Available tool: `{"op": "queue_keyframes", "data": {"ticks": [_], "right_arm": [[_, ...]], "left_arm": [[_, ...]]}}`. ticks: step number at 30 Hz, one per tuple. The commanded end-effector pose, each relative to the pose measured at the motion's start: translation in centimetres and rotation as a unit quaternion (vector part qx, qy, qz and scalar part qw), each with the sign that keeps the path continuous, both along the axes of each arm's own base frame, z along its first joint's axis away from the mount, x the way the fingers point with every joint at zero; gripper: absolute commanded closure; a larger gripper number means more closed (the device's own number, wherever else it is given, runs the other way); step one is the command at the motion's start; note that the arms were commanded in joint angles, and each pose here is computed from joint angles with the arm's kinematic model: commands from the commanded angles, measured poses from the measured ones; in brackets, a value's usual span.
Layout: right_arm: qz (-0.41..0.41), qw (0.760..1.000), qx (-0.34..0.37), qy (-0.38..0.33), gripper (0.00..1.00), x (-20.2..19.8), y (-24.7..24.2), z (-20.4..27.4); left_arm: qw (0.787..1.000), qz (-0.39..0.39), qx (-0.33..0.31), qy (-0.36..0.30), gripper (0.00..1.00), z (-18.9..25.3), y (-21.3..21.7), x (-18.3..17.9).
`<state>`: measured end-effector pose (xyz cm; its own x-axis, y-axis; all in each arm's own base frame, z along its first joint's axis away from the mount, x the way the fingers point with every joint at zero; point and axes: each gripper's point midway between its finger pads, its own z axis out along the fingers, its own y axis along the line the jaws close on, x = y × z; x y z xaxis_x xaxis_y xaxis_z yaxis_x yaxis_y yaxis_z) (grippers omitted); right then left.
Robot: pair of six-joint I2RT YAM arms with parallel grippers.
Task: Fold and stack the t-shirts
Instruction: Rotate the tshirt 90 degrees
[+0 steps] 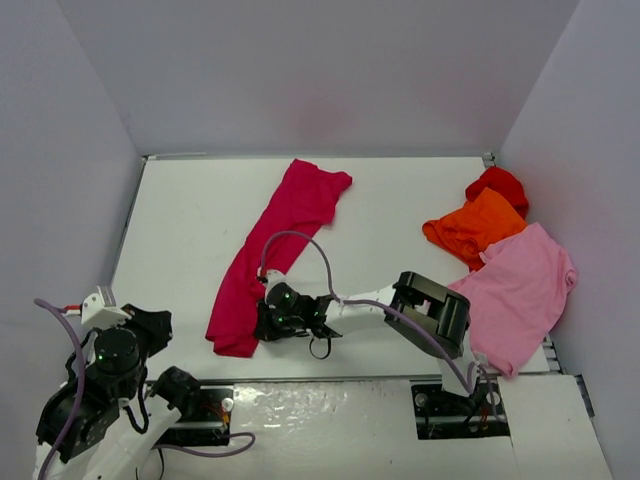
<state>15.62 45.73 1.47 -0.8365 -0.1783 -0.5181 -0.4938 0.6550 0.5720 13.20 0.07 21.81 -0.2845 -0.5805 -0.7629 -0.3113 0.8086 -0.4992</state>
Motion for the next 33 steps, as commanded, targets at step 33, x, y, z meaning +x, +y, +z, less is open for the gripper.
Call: {"op": "queue_keyframes", "data": {"ticks": [33], "right_arm": [[-0.239, 0.962, -0.067, -0.118, 1.0, 20.6, -14.7, 9.9]], "left_arm": [[0.999, -0.045, 0.004, 0.027, 0.94, 0.6, -3.1, 2.8]]}}
